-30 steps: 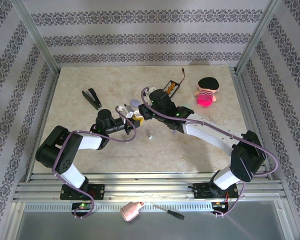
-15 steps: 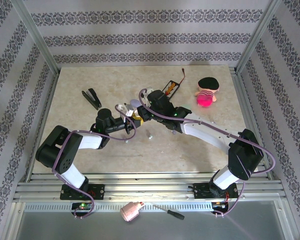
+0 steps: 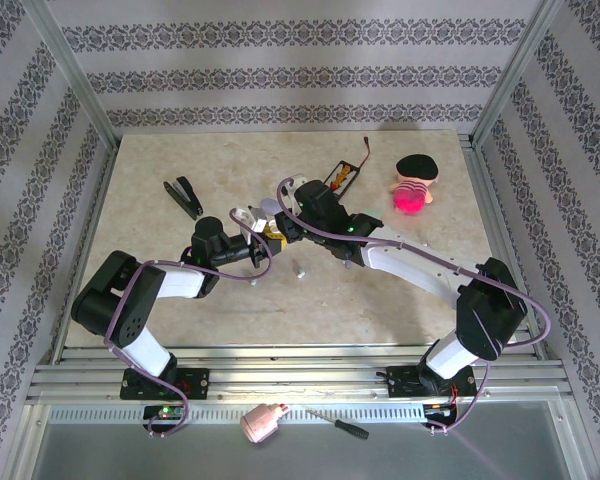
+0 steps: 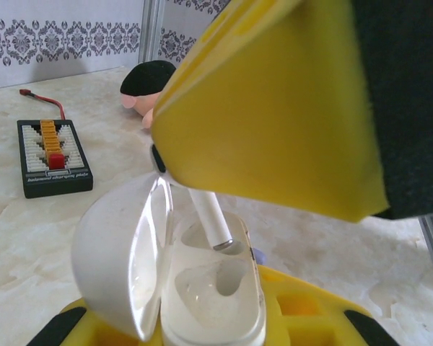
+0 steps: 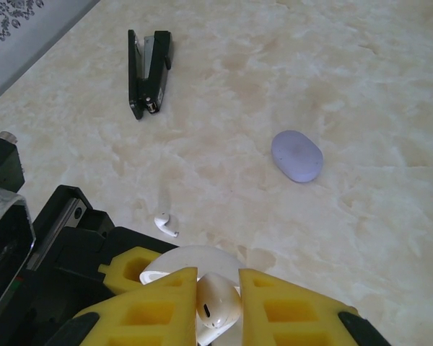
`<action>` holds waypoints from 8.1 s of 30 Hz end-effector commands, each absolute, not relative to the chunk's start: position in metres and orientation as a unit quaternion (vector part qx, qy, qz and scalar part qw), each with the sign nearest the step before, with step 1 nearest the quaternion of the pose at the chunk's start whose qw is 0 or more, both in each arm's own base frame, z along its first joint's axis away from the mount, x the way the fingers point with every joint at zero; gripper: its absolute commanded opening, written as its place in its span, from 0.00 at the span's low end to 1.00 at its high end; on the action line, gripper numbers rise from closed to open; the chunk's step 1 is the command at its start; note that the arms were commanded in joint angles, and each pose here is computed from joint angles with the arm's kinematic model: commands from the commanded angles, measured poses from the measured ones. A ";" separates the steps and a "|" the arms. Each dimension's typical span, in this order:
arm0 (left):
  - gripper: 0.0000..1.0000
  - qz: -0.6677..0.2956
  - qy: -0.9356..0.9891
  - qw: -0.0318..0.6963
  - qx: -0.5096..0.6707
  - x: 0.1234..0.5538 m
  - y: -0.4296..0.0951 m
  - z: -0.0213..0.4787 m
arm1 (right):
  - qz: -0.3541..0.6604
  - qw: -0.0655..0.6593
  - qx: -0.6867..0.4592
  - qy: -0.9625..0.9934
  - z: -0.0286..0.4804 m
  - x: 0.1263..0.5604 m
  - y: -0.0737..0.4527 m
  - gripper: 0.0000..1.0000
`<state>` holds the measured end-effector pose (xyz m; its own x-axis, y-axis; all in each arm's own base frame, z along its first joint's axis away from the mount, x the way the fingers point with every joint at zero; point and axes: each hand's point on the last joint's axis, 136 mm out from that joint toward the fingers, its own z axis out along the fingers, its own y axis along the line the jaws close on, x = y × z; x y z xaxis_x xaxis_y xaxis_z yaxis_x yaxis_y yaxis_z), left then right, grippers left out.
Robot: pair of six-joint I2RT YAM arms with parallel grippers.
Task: Insert the wireless bluetooth earbuds into the charging case
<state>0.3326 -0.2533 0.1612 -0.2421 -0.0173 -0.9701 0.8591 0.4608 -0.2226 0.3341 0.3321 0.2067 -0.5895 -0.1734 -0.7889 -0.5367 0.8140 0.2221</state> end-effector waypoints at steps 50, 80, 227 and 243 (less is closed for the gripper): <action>0.00 -0.425 0.647 0.557 0.301 0.343 -0.245 0.184 | 0.289 0.422 -0.189 0.838 0.235 0.324 0.320 0.63; 0.00 -0.436 0.640 0.562 0.291 0.344 -0.240 0.192 | 0.244 0.375 -0.173 0.878 0.196 0.336 0.295 0.66; 0.00 -0.120 0.734 0.661 0.105 0.413 -0.035 0.174 | 0.096 0.266 -0.188 0.941 0.020 0.360 0.307 0.26; 0.00 -0.190 0.688 0.663 0.226 0.376 -0.131 0.182 | 0.067 0.234 -0.095 0.965 0.036 0.339 0.231 0.39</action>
